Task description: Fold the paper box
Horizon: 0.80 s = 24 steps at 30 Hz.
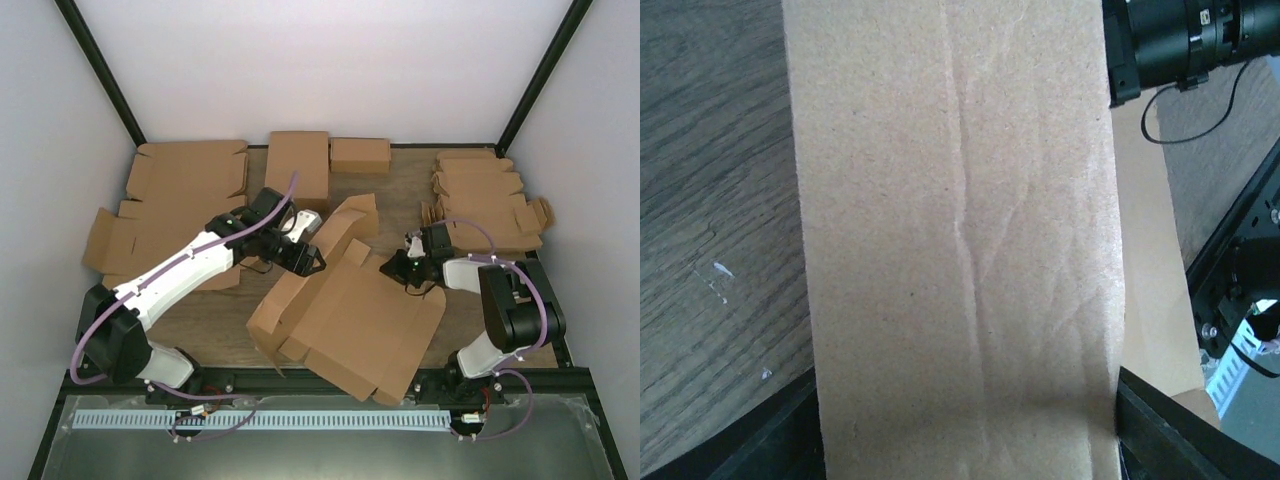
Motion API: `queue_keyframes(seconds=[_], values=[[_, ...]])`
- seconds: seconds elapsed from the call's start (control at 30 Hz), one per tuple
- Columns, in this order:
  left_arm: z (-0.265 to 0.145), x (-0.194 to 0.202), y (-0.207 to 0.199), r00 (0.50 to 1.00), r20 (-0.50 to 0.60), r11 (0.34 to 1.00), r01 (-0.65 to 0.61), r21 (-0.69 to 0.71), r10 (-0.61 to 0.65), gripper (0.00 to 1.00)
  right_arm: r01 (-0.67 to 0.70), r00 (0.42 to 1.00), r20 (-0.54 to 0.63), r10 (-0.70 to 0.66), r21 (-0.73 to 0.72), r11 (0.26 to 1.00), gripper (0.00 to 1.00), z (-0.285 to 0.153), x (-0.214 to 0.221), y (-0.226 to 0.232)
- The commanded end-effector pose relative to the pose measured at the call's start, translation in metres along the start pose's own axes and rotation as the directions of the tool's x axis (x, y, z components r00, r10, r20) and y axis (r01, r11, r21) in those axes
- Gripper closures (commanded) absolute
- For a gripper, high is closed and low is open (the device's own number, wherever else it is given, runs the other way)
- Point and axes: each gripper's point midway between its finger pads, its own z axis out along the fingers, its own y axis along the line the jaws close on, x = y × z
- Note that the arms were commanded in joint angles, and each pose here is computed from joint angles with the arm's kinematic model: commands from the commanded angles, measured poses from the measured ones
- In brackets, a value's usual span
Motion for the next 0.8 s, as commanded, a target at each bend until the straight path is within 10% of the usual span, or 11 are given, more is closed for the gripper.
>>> queue_keyframes(seconds=[0.0,0.23,0.77], values=[[-0.009,-0.004,-0.02,0.996,0.025,0.995,-0.088,0.042,0.087,0.32,0.077,0.996,0.047,-0.075,-0.035,0.996,0.9,-0.002,-0.021,0.014],[-0.009,-0.001,-0.014,0.994,0.014,0.994,-0.105,-0.006,0.106,0.32,0.271,0.951,0.181,-0.25,-0.1,0.957,0.68,-0.02,-0.05,0.051],[-0.013,-0.008,-0.008,0.993,0.03,0.991,-0.113,-0.072,0.115,0.33,0.595,0.644,0.58,-0.498,0.028,0.803,0.37,-0.072,-0.098,0.095]])
